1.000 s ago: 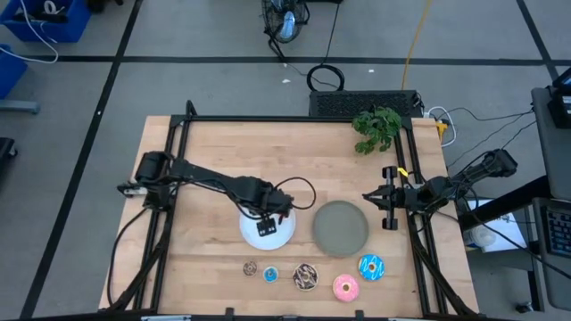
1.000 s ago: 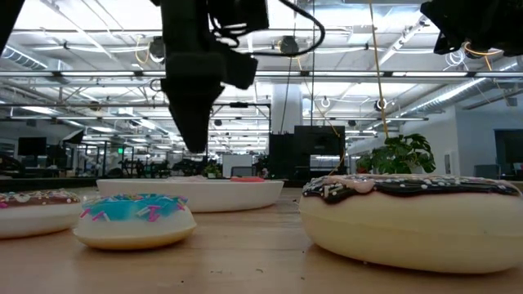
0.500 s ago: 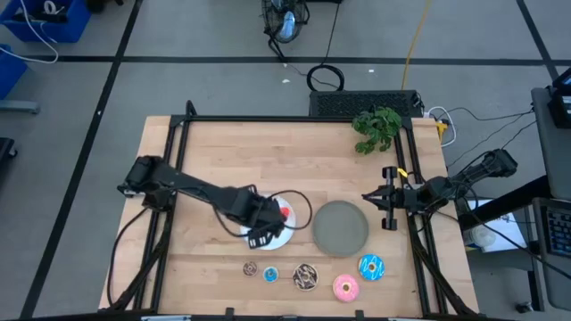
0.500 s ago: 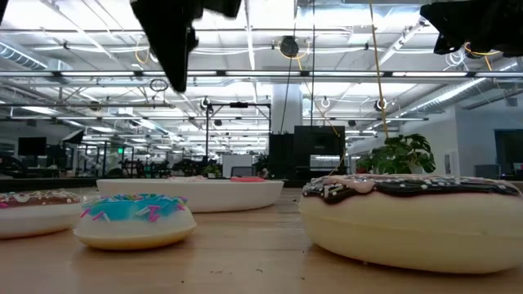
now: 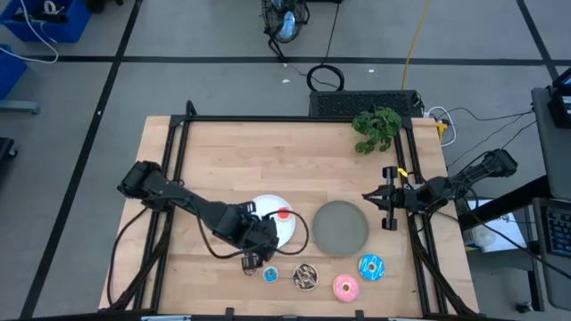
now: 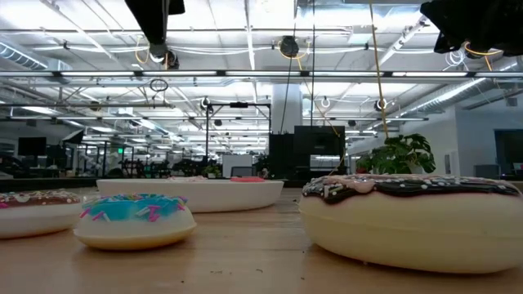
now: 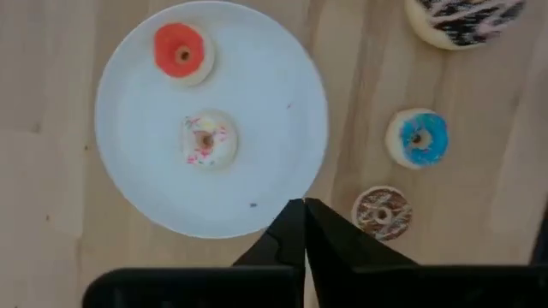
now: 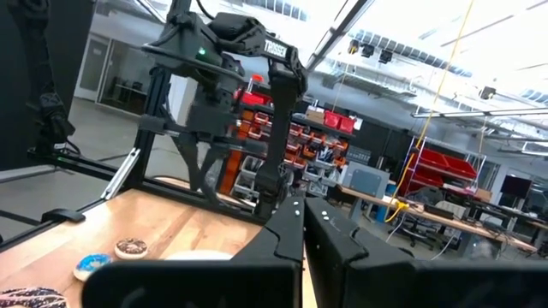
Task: Pick & Place donuts
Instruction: Put the small brown donut on the white plate
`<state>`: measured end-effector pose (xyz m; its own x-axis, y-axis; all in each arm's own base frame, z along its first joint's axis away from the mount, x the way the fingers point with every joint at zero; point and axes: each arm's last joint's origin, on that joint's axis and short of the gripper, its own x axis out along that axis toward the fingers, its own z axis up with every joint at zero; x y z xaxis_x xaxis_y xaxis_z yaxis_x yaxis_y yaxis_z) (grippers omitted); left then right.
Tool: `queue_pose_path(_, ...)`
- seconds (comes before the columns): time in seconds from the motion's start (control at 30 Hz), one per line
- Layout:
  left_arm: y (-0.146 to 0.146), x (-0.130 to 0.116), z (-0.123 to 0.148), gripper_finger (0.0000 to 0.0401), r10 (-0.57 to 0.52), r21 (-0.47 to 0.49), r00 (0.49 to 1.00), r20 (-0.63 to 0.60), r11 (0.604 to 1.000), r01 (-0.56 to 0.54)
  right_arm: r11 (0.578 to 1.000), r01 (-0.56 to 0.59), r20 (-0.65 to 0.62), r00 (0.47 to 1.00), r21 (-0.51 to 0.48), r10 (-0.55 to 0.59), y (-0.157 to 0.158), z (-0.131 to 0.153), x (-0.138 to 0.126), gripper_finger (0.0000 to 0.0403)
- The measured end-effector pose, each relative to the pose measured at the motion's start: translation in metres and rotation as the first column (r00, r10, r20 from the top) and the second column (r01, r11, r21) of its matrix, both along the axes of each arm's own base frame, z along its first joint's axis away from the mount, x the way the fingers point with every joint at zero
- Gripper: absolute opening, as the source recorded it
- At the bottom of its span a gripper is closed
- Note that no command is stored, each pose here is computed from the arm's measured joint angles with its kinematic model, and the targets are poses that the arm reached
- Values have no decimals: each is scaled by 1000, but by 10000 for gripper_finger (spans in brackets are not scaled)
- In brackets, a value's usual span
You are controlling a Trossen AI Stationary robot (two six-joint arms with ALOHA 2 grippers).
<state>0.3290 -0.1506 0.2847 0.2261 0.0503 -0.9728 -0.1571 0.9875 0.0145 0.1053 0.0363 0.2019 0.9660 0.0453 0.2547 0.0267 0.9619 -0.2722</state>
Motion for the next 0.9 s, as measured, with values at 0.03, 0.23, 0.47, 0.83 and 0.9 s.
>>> queue_pose_path(0.03,-3,0,0,22,-4,-4,1000,13,1000,4,1000,0,1,1000,0,0,0,0,0,0)
queue_pose_path(0.23,-26,-5,-1,70,-11,31,996,85,999,8,1000,0,-5,1000,-3,0,0,0,0,0)
queue_pose_path(0.47,-66,-16,-19,187,-89,35,993,73,996,86,1000,5,-4,1000,-20,-5,0,0,0,0)
queue_pose_path(0.83,-108,-13,-68,222,-103,1,994,28,995,103,1000,-2,-6,1000,4,2,0,-1,0,0)
queue_pose_path(0.9,-113,-14,-76,213,-129,16,992,10,992,129,1000,-2,-6,1000,4,2,0,-1,0,0)
